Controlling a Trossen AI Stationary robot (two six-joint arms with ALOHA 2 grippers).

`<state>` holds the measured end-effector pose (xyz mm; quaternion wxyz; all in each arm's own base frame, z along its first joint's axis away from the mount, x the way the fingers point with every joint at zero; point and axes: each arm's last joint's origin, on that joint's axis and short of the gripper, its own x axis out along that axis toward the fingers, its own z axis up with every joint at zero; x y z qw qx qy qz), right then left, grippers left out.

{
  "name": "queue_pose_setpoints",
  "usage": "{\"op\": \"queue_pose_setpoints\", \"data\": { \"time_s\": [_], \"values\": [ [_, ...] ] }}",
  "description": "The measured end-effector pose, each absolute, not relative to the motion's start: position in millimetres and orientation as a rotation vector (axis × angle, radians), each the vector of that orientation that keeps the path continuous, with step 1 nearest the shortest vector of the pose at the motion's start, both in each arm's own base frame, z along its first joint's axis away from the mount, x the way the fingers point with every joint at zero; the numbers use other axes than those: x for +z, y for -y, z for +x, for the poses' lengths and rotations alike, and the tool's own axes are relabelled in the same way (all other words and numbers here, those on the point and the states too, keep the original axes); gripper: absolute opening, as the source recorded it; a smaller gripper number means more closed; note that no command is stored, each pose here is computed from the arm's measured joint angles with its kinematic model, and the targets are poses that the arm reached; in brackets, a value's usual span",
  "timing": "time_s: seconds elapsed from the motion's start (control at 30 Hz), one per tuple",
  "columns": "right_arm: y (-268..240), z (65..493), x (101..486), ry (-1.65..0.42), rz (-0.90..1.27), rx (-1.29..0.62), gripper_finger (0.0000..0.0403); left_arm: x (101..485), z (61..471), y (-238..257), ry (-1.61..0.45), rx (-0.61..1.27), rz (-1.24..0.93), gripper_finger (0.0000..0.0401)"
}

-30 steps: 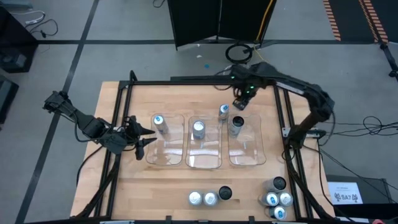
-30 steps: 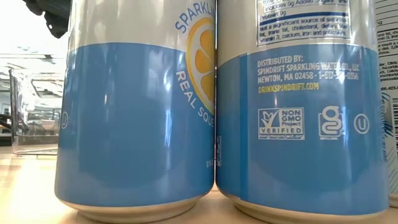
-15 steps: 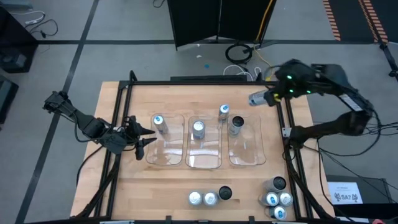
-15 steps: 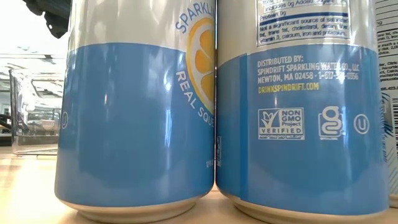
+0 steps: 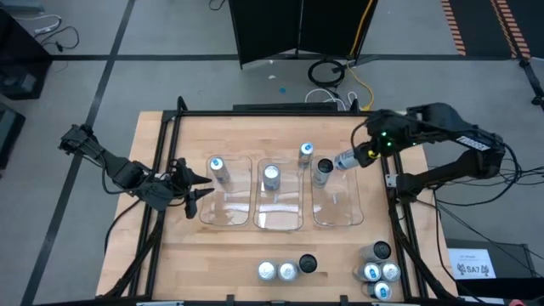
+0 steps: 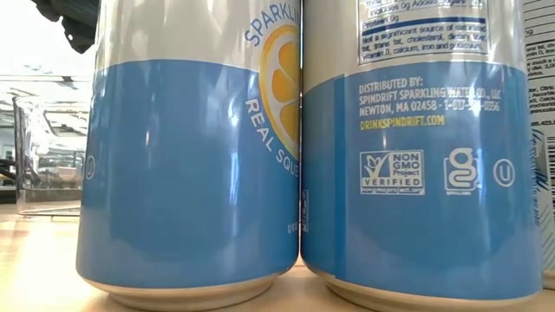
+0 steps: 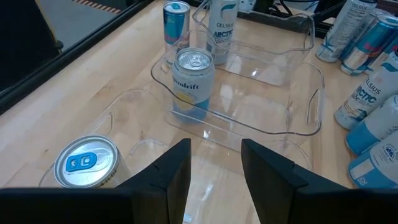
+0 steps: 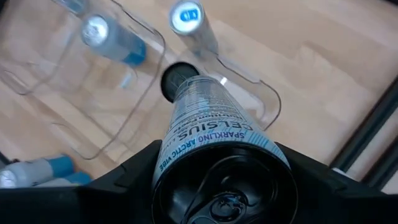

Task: Sort soda cans
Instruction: Put the top white soda can into the right transparent bin

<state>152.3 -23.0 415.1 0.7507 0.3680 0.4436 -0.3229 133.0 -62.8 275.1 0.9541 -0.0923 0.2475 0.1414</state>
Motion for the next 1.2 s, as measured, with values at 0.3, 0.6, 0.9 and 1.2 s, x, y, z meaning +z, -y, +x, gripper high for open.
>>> {"op": "queue_pose_setpoints", "data": {
  "time_s": [0.3,0.6,0.9,1.2],
  "values": [
    [21.4,159.7,381.0,-1.099,0.804,-0.765,0.0239,275.1,133.0,62.8,-0.503,0.287,-0.188,0.0151],
    [23.4,176.6,333.8,-1.139,0.813,-0.801,0.0241,275.1,133.2,62.2,-0.501,0.293,-0.187,0.0151],
    [26.0,197.9,284.1,-1.265,0.796,-0.882,0.0244,275.1,134.9,58.3,-0.497,0.323,-0.195,0.0151],
    [31.2,227.8,259.5,-1.320,0.758,-0.885,0.0245,275.2,136.1,55.7,-0.496,0.341,-0.200,0.0151]
  ]
}}
